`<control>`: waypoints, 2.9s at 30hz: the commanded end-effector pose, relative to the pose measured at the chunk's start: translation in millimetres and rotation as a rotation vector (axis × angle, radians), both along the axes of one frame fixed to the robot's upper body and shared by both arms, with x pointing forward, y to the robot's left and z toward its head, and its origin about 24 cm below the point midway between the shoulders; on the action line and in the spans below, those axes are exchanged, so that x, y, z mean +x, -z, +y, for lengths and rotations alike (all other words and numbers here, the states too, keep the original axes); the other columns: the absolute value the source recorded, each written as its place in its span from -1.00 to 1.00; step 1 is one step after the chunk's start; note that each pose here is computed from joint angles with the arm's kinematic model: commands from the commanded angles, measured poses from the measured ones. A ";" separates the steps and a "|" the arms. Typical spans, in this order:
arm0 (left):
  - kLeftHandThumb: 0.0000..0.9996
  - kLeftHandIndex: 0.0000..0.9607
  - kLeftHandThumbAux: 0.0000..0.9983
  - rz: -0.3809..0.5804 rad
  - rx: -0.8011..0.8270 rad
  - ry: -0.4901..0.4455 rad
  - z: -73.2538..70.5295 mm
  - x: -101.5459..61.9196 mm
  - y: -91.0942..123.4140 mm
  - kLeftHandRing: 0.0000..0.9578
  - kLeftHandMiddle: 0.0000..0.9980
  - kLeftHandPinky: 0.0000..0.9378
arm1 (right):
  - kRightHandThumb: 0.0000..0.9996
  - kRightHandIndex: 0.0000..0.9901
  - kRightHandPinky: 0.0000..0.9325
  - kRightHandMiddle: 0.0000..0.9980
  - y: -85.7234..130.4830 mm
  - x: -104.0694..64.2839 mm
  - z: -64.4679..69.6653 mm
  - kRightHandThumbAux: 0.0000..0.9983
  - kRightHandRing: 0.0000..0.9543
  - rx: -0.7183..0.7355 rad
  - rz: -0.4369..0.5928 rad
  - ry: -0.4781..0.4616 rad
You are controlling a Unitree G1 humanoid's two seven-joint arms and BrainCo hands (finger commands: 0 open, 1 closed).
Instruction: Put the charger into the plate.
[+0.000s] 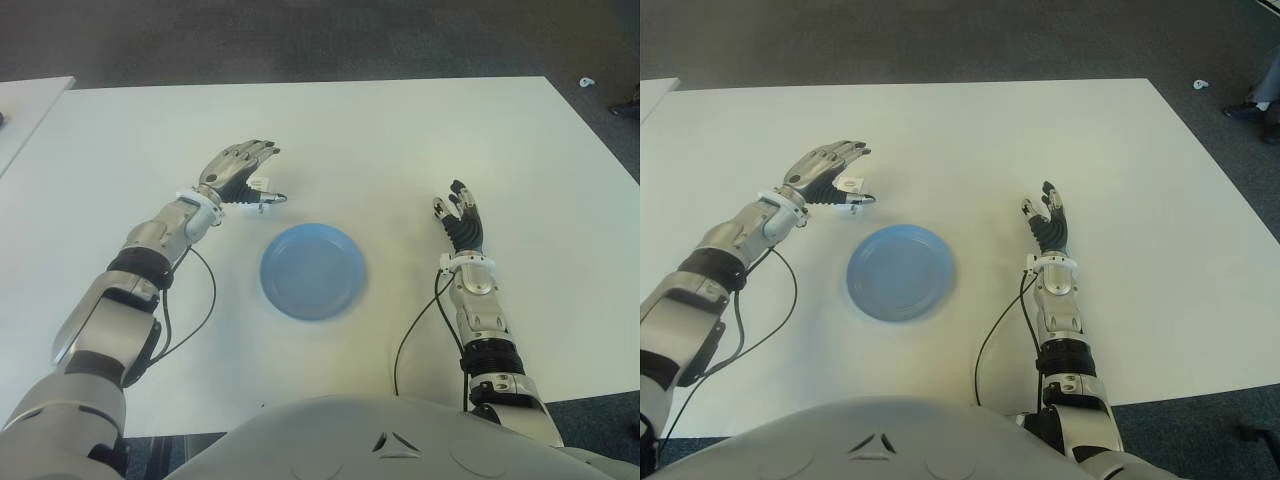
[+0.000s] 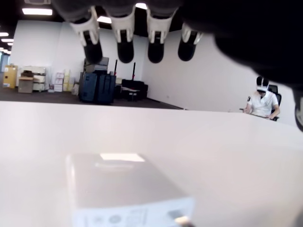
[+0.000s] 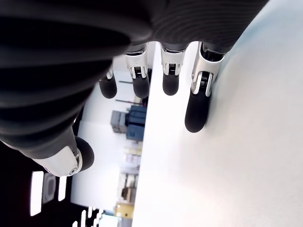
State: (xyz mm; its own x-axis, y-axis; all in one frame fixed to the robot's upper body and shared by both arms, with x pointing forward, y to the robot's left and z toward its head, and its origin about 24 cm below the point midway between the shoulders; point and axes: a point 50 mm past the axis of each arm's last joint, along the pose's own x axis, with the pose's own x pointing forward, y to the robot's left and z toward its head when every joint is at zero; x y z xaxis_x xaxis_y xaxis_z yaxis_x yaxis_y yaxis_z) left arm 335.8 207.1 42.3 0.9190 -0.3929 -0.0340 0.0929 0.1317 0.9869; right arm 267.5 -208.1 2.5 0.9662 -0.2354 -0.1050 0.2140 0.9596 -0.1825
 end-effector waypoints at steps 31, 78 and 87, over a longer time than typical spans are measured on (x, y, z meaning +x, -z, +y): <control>-0.38 -1.00 -0.57 0.272 0.095 -0.042 11.0 0.6 22.8 -1.00 -1.00 -1.00 | -0.87 -1.00 -0.92 -0.96 13.4 -11.6 -5.0 0.20 -0.97 0.045 0.043 -0.011; -0.21 -1.00 -0.59 0.372 0.155 -0.239 39.8 -22.4 55.7 -1.00 -1.00 -0.77 | -0.86 -1.00 -0.91 -0.96 9.2 -16.7 -7.9 0.14 -0.98 0.039 0.000 -0.041; -0.12 -1.00 -0.57 0.287 0.226 -0.213 46.8 -28.2 56.4 -0.96 -1.00 -0.78 | -0.86 -1.00 -0.92 -0.97 7.8 -17.7 -7.3 0.14 -0.98 0.027 -0.006 -0.052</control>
